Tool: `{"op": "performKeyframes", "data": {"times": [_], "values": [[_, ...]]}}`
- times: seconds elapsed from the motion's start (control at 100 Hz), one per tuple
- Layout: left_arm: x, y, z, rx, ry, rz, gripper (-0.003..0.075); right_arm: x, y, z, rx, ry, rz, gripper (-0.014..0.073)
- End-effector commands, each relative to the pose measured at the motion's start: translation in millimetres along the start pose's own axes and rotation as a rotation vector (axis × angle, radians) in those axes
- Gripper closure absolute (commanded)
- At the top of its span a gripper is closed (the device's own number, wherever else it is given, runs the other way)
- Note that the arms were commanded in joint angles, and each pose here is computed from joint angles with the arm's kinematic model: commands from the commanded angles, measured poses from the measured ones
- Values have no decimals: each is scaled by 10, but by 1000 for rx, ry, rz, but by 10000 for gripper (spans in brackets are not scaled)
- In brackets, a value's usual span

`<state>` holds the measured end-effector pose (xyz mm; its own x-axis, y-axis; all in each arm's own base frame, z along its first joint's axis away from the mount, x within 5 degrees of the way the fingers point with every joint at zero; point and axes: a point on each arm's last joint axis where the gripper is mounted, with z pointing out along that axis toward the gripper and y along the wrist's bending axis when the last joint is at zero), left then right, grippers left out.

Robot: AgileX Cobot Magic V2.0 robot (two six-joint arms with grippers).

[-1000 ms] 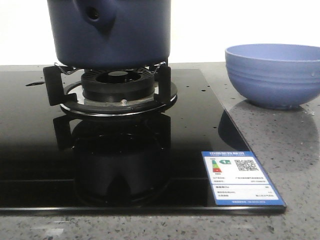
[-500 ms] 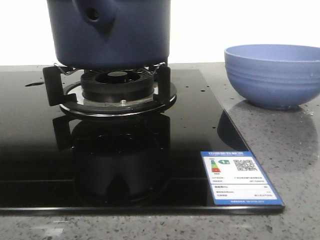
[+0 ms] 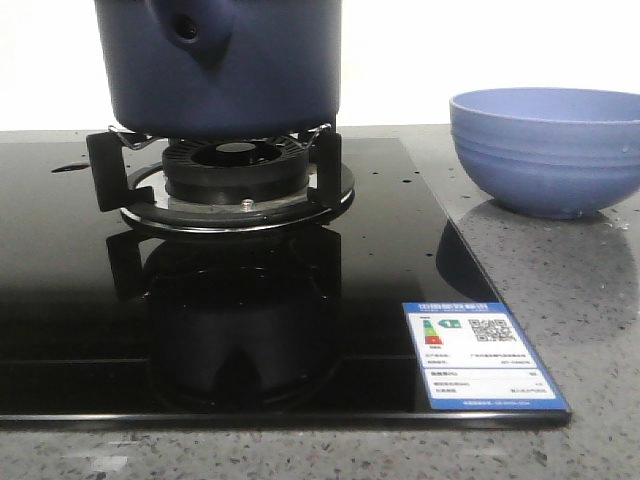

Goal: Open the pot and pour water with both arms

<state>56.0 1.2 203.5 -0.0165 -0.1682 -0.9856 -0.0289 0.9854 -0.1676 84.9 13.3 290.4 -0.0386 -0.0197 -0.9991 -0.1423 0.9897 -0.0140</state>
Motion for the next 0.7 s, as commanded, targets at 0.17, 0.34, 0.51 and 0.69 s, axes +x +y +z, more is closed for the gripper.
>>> {"op": "performKeyframes", "data": {"times": [0.17, 0.34, 0.51, 0.69], "values": [[38, 5, -6, 16, -61, -18, 741, -100, -37, -5, 41, -41, 5, 658], [38, 5, -6, 16, -61, -18, 741, -100, -37, -5, 41, -41, 5, 658], [38, 5, -6, 16, -61, -18, 741, -100, -47, -5, 51, -44, 6, 658], [38, 5, -6, 16, -61, -18, 741, -46, -102, -8, 112, 13, 33, 658]]}}
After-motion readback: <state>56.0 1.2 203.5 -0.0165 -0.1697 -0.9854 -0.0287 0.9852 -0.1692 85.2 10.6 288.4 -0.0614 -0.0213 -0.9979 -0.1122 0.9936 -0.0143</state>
